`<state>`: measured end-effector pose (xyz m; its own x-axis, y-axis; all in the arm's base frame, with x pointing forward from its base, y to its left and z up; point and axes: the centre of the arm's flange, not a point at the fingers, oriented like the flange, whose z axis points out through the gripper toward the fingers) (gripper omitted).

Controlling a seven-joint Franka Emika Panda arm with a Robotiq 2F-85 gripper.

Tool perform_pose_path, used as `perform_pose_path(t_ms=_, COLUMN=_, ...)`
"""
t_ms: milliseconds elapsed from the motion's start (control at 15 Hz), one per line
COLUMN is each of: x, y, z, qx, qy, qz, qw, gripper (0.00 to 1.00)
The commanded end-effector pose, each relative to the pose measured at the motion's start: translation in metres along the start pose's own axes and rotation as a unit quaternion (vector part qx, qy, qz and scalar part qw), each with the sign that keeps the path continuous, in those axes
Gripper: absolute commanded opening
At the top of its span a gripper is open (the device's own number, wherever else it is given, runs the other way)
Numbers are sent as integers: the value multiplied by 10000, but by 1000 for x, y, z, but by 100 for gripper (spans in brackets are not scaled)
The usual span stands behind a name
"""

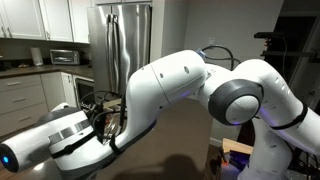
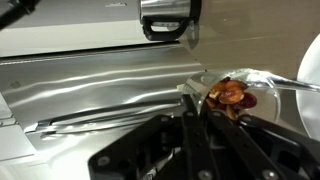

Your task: Pour the things in the glass into the bowl

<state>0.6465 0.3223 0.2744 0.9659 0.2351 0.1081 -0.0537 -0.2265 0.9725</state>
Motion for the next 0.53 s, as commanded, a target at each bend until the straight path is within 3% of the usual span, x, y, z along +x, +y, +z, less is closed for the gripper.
perform_pose_path(t_ms=0, x=3, y=14, z=-6, qx=183, qy=-52, qz=12, qw=9998, gripper=4)
perform_pose_path(t_ms=467, x=1, y=22, z=-15, qx=258, qy=-4, qz=21, qw=9997, gripper=4)
